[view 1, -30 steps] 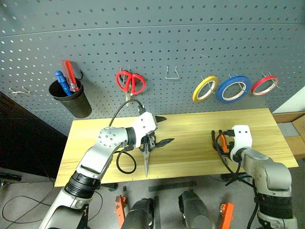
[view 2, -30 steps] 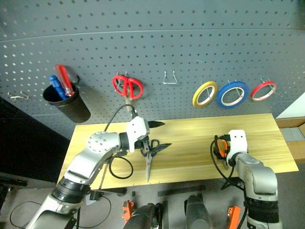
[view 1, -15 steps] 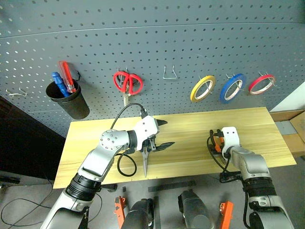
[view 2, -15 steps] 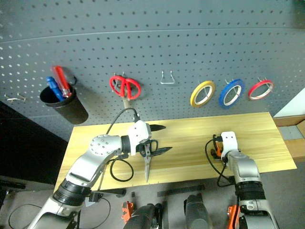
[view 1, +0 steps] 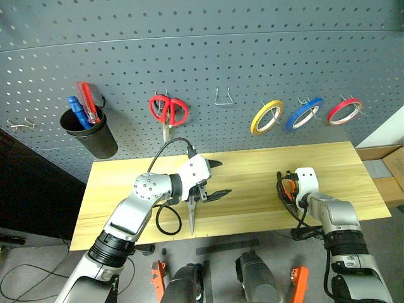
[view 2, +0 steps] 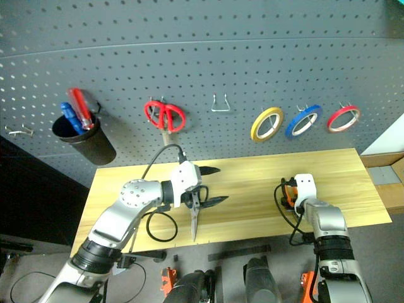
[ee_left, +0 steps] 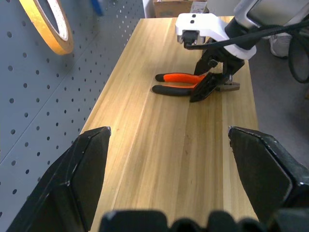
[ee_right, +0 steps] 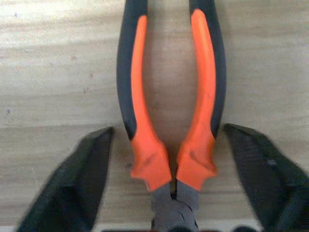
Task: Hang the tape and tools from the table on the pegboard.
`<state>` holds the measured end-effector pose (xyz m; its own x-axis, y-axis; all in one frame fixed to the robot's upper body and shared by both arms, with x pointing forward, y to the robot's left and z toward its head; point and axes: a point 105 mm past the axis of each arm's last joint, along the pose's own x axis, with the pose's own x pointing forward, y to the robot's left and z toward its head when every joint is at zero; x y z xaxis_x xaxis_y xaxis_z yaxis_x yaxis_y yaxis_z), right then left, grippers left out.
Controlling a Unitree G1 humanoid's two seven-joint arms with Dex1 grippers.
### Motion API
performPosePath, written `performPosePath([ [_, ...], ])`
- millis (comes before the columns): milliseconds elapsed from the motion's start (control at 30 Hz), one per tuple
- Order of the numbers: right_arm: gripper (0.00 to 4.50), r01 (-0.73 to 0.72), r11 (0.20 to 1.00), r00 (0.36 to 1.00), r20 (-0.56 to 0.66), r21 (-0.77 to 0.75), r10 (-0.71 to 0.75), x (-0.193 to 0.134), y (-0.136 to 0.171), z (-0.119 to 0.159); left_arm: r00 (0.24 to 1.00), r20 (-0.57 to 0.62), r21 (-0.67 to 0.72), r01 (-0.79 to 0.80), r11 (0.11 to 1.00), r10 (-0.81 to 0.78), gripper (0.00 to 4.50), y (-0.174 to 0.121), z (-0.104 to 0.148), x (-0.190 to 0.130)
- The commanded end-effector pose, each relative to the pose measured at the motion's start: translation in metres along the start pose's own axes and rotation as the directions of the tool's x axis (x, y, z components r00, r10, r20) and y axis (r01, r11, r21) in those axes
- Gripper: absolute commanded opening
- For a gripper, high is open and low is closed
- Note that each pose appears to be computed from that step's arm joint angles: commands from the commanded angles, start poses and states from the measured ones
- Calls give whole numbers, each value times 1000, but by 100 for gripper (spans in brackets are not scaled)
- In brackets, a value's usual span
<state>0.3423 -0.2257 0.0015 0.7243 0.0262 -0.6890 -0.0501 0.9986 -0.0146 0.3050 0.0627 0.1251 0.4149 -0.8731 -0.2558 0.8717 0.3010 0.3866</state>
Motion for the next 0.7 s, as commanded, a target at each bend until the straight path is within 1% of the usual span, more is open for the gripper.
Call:
performPosePath([
  [33,226,-19,999,1000,-22,33,20,4,1,-10,999,35,42,0,999,-1,419,-2,11,0],
  [67,195,-21,999,1000,-17,32,22,5,2,-9,999,34,41,-2,999,0,419,-1,10,0],
  [200,194,-23,999,1000,-7,29,24,9,4,-7,999,32,38,-4,999,2,419,-2,9,0],
  [267,194,-37,999,999,16,23,36,7,8,-2,1000,30,34,-7,999,6,419,-2,7,-1],
  [367,194,-52,998,995,79,-29,54,-2,13,11,999,29,14,-36,999,36,419,1,5,-5],
  [500,194,-58,993,971,226,-105,80,-33,26,43,992,33,-22,-122,992,122,419,12,0,-19],
  [567,194,-61,986,943,314,-155,108,-58,40,59,984,38,-59,-171,983,174,419,17,-2,-29],
  [633,194,-82,978,911,384,-193,152,-81,57,66,977,47,-98,-204,974,209,419,19,-2,-38],
  [700,194,-109,973,882,431,-205,189,-99,75,66,968,66,-121,-233,965,242,419,19,0,-43],
])
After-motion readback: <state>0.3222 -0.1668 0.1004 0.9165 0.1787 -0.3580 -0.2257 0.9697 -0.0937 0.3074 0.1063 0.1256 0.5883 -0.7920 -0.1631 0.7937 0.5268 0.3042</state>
